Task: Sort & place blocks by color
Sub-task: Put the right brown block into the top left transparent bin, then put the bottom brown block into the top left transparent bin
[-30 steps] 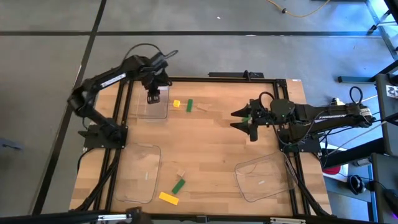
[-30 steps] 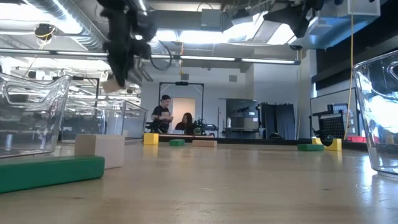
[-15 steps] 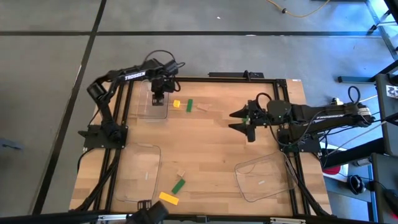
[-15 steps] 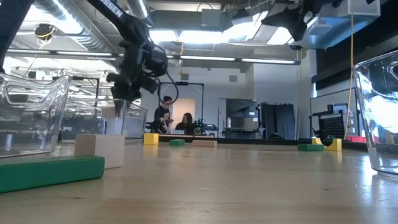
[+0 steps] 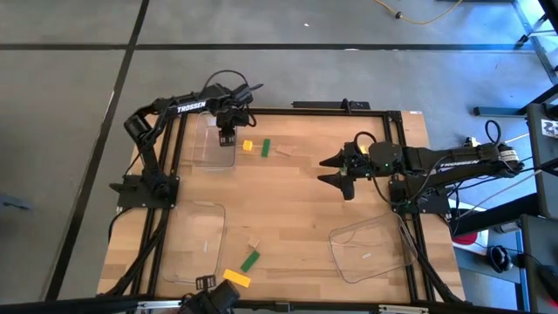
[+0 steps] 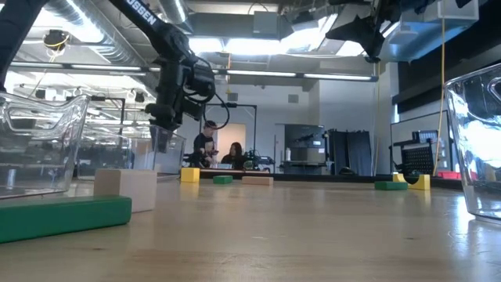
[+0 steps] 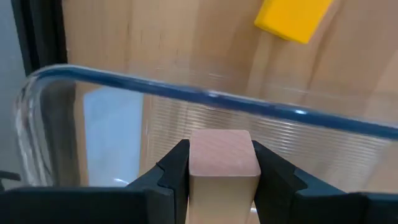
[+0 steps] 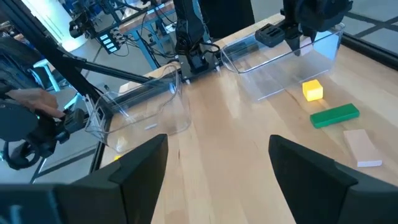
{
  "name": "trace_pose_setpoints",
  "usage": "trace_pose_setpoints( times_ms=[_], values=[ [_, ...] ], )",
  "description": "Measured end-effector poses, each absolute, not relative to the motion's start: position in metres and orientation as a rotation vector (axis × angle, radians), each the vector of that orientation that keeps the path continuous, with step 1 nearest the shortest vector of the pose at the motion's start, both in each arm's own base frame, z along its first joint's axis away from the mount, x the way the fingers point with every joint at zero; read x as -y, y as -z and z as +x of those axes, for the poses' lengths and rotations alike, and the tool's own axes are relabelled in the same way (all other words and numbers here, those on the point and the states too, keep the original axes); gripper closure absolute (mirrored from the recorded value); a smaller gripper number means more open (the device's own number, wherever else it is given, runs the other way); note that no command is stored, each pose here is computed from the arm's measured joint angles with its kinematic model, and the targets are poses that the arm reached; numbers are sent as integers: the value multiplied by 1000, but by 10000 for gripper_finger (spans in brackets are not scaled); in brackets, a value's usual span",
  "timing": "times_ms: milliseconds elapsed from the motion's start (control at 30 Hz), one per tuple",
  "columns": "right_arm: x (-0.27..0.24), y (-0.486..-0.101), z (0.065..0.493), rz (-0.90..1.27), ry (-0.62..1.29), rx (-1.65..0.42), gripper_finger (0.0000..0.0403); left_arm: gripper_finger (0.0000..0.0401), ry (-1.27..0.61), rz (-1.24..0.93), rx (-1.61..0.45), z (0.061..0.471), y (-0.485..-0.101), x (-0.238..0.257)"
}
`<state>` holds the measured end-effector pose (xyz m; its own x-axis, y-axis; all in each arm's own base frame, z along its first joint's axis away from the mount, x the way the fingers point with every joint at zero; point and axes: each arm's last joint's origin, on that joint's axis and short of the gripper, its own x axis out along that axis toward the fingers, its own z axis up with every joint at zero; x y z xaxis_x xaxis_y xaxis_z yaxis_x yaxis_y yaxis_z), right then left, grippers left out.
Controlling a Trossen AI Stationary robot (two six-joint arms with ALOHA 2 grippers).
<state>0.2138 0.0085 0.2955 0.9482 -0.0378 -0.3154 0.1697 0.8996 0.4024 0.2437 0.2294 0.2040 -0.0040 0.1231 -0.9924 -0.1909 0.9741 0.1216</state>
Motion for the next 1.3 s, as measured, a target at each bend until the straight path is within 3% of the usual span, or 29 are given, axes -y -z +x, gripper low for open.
trace_pose_setpoints(
  times_ms=[633, 967, 1133, 1300],
  values=[
    [-8, -296, 214, 465, 113, -306, 122, 281, -276, 32, -1583, 250, -169, -207],
    [-8, -296, 214, 463, 113, -306, 122, 212, -353, 76, -1629, 248, -170, -209],
    [-8, -296, 214, 463, 113, -306, 122, 197, -320, 76, -1671, 247, -182, -208],
    [-8, -296, 214, 494, 116, -298, 122, 195, -336, 28, -1693, 251, -218, -212]
  ],
)
